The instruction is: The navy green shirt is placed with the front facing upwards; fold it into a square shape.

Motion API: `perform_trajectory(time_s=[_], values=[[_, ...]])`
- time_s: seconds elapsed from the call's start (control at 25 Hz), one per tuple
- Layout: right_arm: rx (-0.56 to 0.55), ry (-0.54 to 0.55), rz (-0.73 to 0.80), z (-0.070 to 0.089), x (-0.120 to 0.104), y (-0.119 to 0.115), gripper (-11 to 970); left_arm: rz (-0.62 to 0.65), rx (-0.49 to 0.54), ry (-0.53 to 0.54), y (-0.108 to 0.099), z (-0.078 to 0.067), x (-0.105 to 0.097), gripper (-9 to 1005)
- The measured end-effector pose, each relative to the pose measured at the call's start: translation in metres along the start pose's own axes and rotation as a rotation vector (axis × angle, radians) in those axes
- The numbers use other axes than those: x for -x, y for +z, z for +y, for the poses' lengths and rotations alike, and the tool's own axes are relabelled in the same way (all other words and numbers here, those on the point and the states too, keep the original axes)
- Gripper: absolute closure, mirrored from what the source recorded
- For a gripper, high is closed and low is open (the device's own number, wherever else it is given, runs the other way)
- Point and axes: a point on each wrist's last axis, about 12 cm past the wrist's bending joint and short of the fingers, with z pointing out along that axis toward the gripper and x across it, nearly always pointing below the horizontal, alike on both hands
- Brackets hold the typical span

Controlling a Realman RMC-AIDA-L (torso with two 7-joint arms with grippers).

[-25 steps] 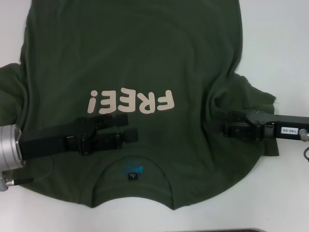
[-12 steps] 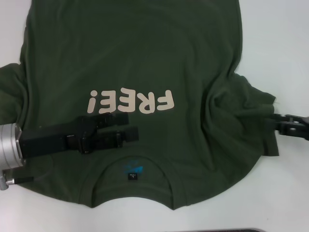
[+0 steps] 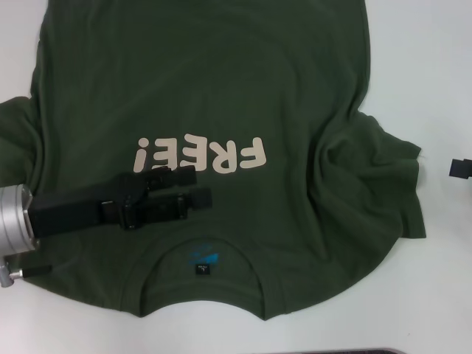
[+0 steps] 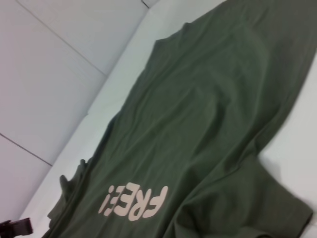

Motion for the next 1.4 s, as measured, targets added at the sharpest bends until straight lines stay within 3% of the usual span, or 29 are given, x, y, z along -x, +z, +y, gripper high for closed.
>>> perform_trajectory(time_s=[0.44,1.4], values=[[-0.014,0.006,0.07,0.0,0.006,0.03,76,-0.007,0.004,0.001,0.0,0.0,0.001,122],[-0.021,0.024,0.067,-0.001,0.002,0.034,92,-0.006,0.007,0.003,-0.001,0.001,0.002,124]])
